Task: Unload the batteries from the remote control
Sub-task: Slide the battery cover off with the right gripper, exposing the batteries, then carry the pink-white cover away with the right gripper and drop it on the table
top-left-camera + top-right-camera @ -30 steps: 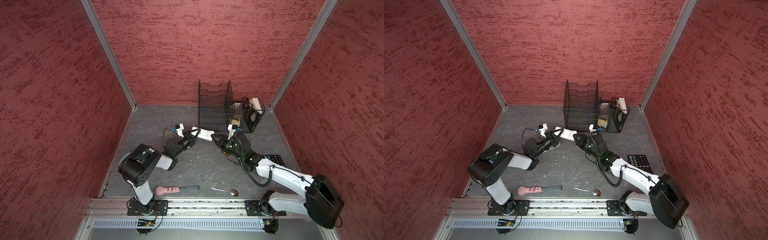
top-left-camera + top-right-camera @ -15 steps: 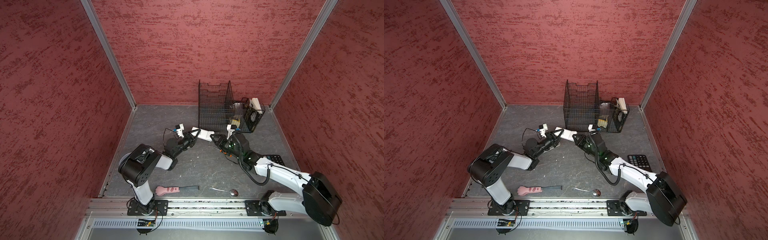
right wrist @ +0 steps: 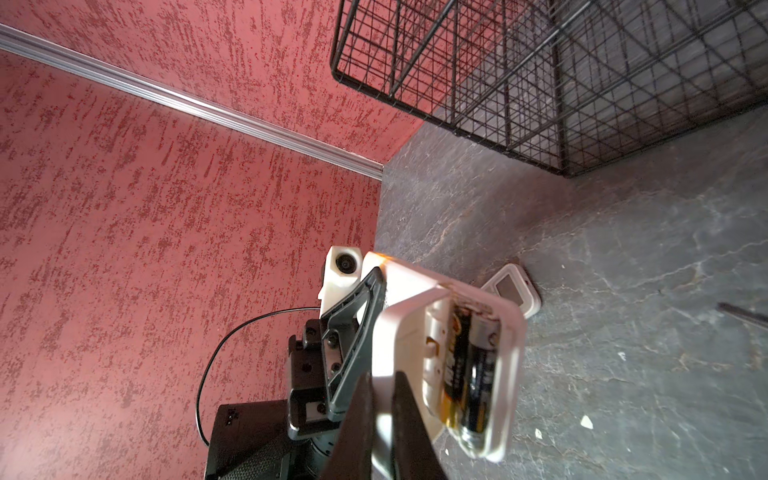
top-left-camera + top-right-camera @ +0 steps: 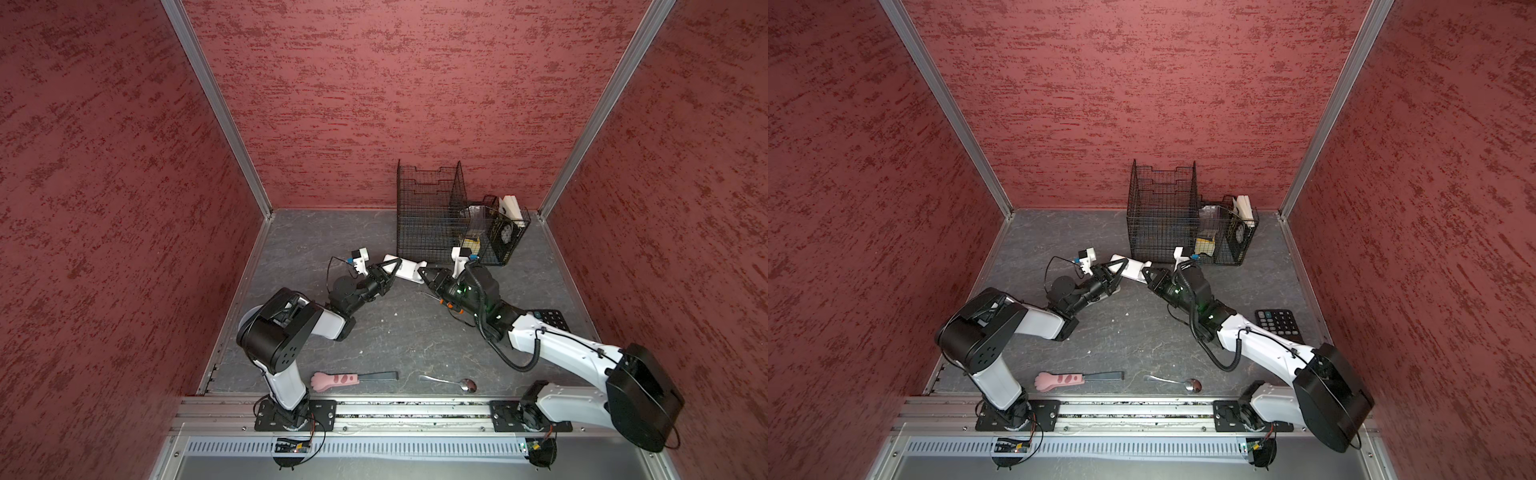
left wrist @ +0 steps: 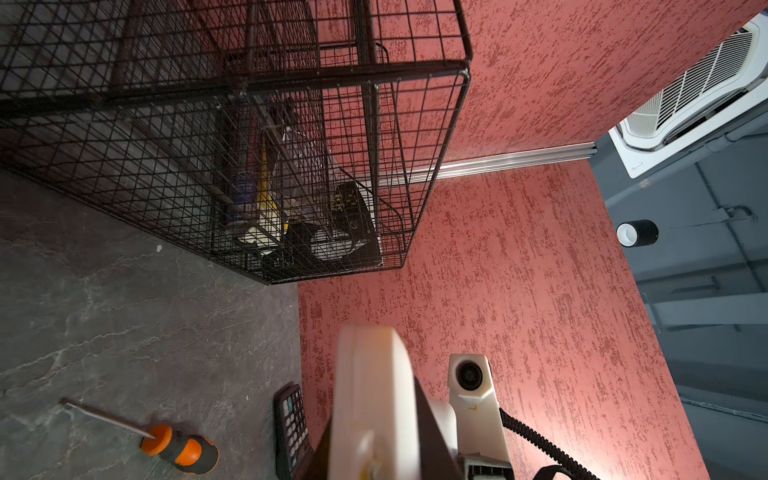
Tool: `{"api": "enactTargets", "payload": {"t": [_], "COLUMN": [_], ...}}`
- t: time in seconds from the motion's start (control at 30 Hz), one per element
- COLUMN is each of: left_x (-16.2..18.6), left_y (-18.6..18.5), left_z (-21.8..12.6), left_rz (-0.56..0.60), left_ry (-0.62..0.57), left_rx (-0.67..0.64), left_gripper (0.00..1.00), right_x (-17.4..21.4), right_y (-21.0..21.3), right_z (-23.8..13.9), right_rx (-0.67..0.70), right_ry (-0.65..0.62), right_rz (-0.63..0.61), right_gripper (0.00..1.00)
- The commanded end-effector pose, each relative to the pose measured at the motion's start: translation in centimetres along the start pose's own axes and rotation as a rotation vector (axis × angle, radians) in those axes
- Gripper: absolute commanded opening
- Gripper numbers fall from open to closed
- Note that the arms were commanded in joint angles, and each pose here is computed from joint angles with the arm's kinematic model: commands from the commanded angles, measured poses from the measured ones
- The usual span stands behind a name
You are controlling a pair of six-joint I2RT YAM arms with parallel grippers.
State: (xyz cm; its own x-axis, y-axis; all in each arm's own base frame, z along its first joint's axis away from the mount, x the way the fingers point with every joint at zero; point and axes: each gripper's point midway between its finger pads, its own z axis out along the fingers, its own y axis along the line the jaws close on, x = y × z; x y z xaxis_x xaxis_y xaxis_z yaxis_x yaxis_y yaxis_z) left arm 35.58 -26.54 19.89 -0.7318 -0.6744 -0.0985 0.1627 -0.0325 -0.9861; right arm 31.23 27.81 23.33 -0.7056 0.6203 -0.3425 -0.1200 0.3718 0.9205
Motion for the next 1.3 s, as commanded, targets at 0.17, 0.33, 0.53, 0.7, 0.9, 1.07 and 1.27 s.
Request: {"api": "enactTargets", "payload": {"t": [0.17,0.33,0.53,0.7,0.9,1.07,1.27], "left_x": [0.2,0.1,0.2,0.4,0.5,0.4,1.2], "left_y": [-2.4,-2.3,-2.1,-2.1,-1.3,-0.3,1.9], "left_z": [0.3,0.3,0.2,0.3,0.1,-0.2,-0.6], "left_rz": [0.032,0.029,0.029,0.030,0.026,0.033,0.022], "left_ry": [0.015,0.015,0.017,0.022,0.022,0.027,0.057], "left_rx": [0.084,0.080,0.076,0.077,0.057,0.033,-0.019], "left_gripper": [0.00,0.00,0.00,0.00,0.00,0.00,0.00], "right_x": [-0.4,-0.5,-0.5,-0.4,-0.9,-2.2,-5.8], "right_y": [1.0,1.9,3.1,4.6,6.6,6.5,2.3], "right_z": [0.1,0.1,0.4,0.9,0.6,-1.5,-6.1], "right_rx": [-0.027,-0.055,-0.098,-0.158,-0.182,-0.082,0.177], "right_ry": [-0.007,-0.004,0.007,0.024,0.023,-0.008,-0.077], "right_rz": [0.014,-0.003,-0.028,-0.040,-0.095,-0.193,-0.305], "right_gripper": [0.07,0.05,0.05,0.04,0.03,0.03,0.03]}}
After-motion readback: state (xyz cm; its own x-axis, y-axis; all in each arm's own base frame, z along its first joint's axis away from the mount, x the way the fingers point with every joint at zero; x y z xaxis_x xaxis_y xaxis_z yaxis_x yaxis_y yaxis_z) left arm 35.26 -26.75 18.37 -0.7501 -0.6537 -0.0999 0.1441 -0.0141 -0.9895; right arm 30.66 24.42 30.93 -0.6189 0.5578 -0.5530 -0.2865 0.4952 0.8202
